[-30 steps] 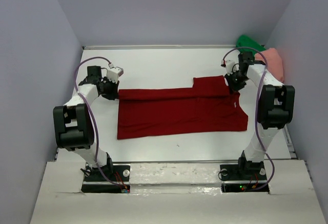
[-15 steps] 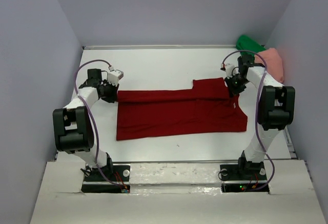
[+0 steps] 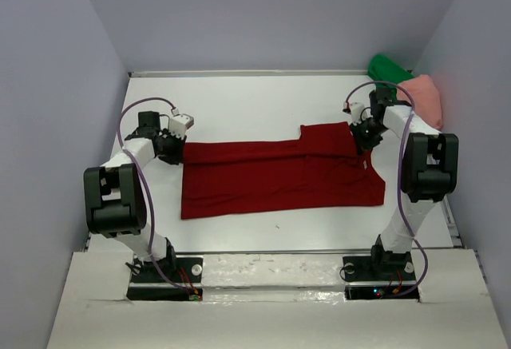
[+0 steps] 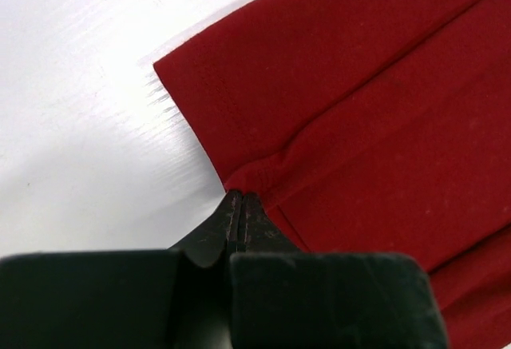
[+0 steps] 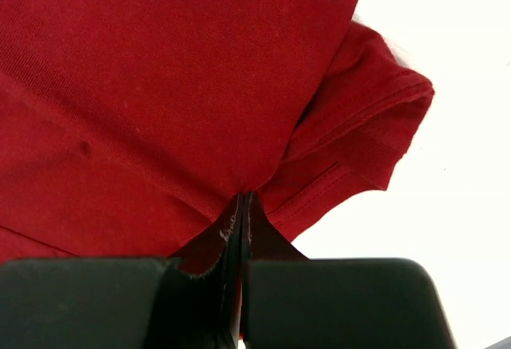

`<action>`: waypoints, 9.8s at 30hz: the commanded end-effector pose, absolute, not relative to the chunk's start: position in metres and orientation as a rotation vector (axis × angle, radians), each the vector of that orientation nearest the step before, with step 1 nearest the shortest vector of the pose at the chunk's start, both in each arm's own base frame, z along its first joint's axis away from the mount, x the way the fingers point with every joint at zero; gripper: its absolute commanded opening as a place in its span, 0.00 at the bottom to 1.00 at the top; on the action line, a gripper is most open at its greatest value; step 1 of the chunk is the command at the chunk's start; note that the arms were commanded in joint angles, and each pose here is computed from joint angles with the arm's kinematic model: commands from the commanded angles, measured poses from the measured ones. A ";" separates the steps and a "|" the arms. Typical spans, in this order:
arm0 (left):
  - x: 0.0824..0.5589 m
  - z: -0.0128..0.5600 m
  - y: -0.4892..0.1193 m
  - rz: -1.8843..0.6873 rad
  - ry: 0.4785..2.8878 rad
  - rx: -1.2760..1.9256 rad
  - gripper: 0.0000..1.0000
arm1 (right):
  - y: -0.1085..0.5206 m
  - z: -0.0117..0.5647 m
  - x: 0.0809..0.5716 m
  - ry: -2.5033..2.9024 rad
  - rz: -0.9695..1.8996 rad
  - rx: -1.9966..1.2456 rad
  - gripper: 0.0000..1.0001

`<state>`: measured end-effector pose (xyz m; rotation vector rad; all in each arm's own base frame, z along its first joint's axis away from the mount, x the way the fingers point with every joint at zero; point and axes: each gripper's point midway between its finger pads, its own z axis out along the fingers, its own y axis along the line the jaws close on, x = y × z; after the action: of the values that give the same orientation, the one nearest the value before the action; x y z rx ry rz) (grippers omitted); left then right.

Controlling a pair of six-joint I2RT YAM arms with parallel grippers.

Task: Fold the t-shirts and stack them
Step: Fold the other side of the tshirt into a rectangle

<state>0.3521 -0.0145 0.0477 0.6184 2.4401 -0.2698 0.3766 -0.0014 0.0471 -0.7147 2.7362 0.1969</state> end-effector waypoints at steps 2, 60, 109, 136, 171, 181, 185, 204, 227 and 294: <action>0.348 0.038 -0.014 -0.273 2.449 0.653 0.12 | -0.001 0.037 0.375 2.756 0.217 -0.733 0.00; 0.335 0.137 0.051 0.046 2.162 0.295 0.76 | 0.115 0.048 0.518 2.512 0.354 -0.849 0.57; 0.330 0.168 0.040 0.021 2.070 0.331 0.77 | 0.088 0.126 0.476 2.478 0.179 -0.872 0.00; 0.328 0.175 0.030 -0.029 2.038 0.372 0.77 | 0.108 0.128 0.307 2.655 0.299 -1.033 0.00; 0.327 0.166 0.025 -0.072 2.068 0.394 0.77 | 0.132 0.085 0.323 2.673 0.234 -0.991 0.37; 0.327 0.164 0.026 -0.071 2.074 0.392 0.77 | 0.133 0.060 0.346 2.694 0.178 -1.005 0.17; 0.327 0.164 0.026 -0.072 2.075 0.392 0.77 | 0.134 0.059 0.341 2.712 0.205 -1.024 0.13; 0.326 0.170 0.025 -0.070 2.061 0.396 0.77 | 0.126 0.045 0.309 2.808 0.242 -1.083 0.00; 0.324 0.172 0.022 -0.079 2.053 0.407 0.77 | 0.186 0.091 0.199 2.784 0.704 -1.400 0.00; 0.324 0.168 0.023 -0.081 2.068 0.404 0.77 | 0.180 0.058 0.236 2.774 0.471 -1.386 0.00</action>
<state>0.3211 0.0234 0.1536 0.3865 2.1070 -0.0868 0.2409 0.1663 0.0529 -1.3858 2.7775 0.3337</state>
